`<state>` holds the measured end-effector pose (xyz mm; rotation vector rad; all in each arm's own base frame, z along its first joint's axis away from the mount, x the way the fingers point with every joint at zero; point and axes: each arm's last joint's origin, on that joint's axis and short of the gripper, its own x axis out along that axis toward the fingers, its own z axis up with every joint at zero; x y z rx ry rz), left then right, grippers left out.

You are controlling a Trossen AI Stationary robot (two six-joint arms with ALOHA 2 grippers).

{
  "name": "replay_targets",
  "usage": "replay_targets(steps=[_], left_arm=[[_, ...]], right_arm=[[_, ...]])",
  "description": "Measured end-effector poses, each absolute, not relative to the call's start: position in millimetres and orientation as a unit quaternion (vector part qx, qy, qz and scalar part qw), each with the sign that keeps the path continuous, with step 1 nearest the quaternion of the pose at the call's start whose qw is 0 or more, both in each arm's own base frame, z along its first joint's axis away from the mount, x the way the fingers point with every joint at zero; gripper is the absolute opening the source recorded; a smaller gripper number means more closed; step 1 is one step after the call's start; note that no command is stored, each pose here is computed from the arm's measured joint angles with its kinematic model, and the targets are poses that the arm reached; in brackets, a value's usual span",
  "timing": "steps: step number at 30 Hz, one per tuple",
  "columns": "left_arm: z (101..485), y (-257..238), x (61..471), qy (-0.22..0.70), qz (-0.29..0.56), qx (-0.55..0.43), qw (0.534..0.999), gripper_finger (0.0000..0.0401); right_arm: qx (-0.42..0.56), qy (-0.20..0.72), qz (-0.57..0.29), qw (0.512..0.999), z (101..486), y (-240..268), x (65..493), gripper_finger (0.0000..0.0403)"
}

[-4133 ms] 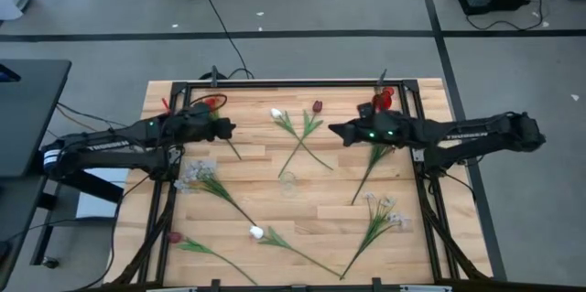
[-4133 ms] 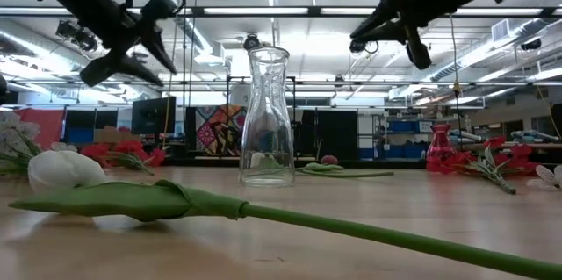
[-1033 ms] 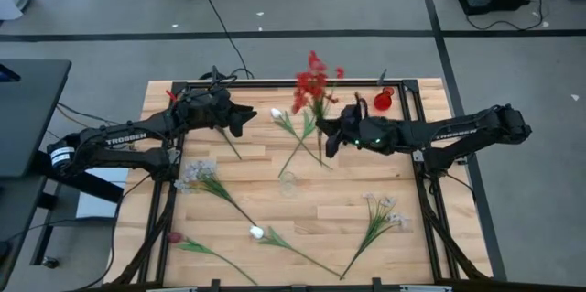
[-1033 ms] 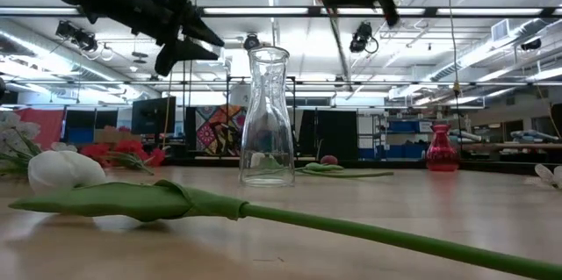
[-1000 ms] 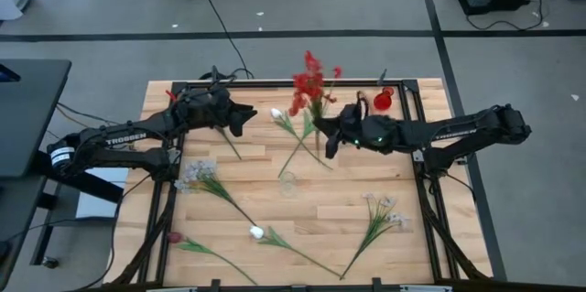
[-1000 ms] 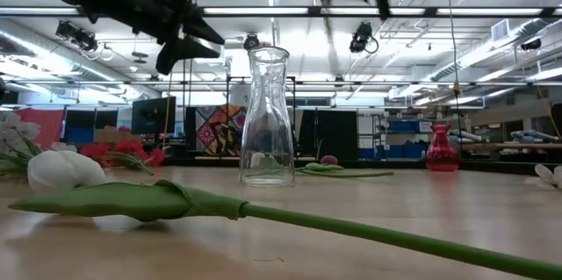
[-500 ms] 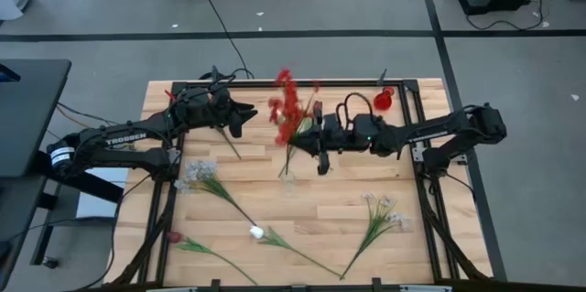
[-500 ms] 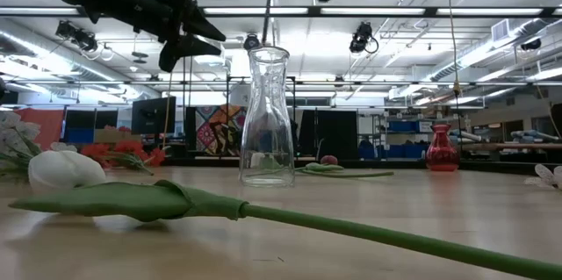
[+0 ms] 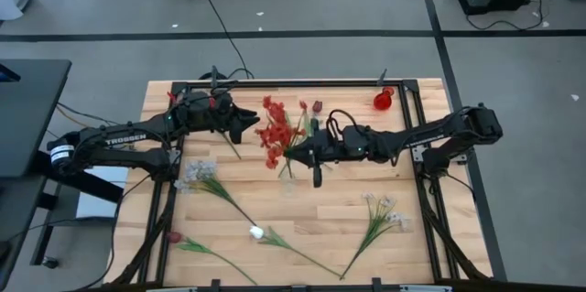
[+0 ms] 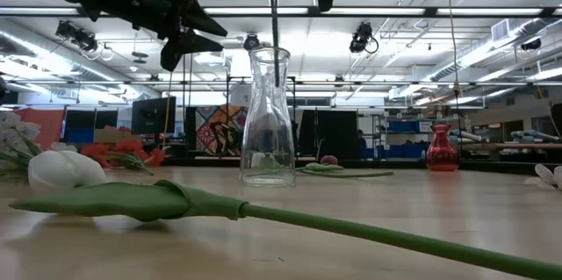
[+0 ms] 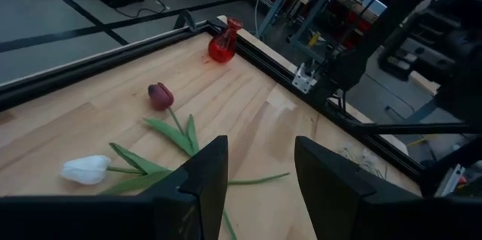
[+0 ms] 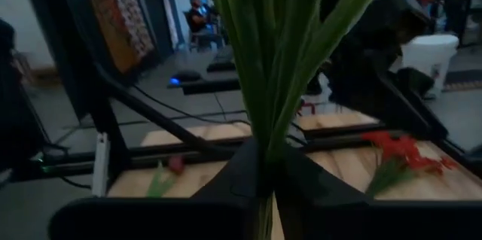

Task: Sort flowers into vase by color
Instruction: Put the bottom red flowers into the transparent vase, then put the red flowers into the transparent vase

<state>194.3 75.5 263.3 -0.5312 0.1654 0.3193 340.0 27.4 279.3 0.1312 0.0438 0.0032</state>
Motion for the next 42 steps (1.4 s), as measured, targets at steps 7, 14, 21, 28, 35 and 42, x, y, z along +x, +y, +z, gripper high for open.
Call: replay_targets(steps=[7, 14, 21, 28, 35, 42], left_arm=[[262.4, 75.1, 194.2, 0.083, 0.155, -0.284, 0.943, 0.016], [259.0, 74.5, 193.4, 0.101, 0.152, -0.294, 0.938, 0.016], [256.8, 74.9, 192.6, 0.111, 0.16, -0.298, 0.935, 0.016], [249.8, 73.9, 190.3, 0.146, 0.169, -0.307, 0.925, 0.016], [231.1, 70.0, 180.9, 0.245, 0.196, -0.336, 0.888, 0.016], [214.6, 64.3, 167.5, 0.351, 0.21, -0.33, 0.851, 0.016]], right_arm=[[0.068, 0.07, -0.015, 0.995, 266.3, 38.4, 340.4, 0.0121], [0.13, 0.095, -0.026, 0.987, 272.3, 40.8, 329.9, 0.018], [0.196, 0.186, -0.044, 0.962, 274.1, 38.1, 306.6, 0.0224], [0.291, 0.274, -0.147, 0.905, 271.7, 31.2, 274.5, 0.0226], [0.484, 0.319, -0.327, 0.747, 255.0, 25.9, 246.6, 0.0223], [0.551, 0.432, -0.395, 0.594, 230.0, 38.3, 234.4, 0.0223]])
